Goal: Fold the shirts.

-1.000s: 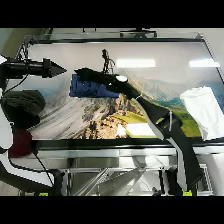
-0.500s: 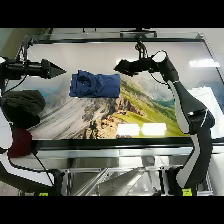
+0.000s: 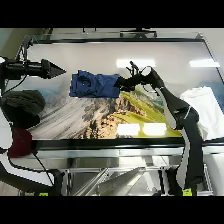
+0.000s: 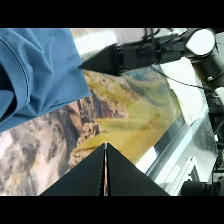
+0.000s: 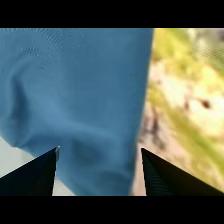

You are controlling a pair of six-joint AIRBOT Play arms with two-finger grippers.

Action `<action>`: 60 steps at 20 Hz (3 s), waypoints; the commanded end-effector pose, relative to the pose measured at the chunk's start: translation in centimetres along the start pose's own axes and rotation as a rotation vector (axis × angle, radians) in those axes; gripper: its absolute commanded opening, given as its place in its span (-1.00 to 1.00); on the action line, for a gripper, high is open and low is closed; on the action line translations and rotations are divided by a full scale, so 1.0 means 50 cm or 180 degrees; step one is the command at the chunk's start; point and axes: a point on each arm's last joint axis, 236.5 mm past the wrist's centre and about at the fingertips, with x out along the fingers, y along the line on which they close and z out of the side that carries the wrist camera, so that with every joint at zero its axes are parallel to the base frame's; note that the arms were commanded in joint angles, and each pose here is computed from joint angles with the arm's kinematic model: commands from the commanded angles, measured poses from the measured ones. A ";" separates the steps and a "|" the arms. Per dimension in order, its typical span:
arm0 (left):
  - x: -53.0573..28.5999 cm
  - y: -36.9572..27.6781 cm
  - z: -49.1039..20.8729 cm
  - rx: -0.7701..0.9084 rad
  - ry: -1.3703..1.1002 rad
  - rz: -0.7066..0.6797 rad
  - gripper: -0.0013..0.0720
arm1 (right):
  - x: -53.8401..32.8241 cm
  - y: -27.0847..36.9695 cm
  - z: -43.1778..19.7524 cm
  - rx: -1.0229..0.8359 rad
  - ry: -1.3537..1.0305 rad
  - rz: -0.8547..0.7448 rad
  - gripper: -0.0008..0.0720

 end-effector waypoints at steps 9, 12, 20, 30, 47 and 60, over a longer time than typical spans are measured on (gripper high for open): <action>0.000 -0.006 -0.013 0.0010 0.0090 -0.0037 -0.92 | -0.016 0.171 0.061 -0.0491 -0.0591 0.0659 -0.94; 0.000 -0.007 -0.015 0.0010 0.0103 -0.0045 -0.92 | -0.167 0.203 0.095 -0.0619 -0.0756 0.0423 -0.94; -0.038 -0.134 -0.018 0.0198 0.0066 -0.0429 -0.92 | -0.815 0.202 0.084 -0.0572 -0.1800 -0.0313 -0.94; -0.044 -0.175 -0.031 0.0026 0.0139 -0.0449 -0.92 | -1.208 0.004 -0.034 0.0123 -0.2732 -0.1209 -0.94; 0.020 -0.185 -0.001 0.0122 0.0001 -0.0378 -0.92 | -1.078 -0.477 -0.224 0.2120 -0.1634 -0.1545 -0.94; 0.019 -0.192 -0.012 0.0090 0.0079 -0.0419 -0.92 | -1.030 -0.555 -0.421 0.3148 -0.1409 -0.1426 0.41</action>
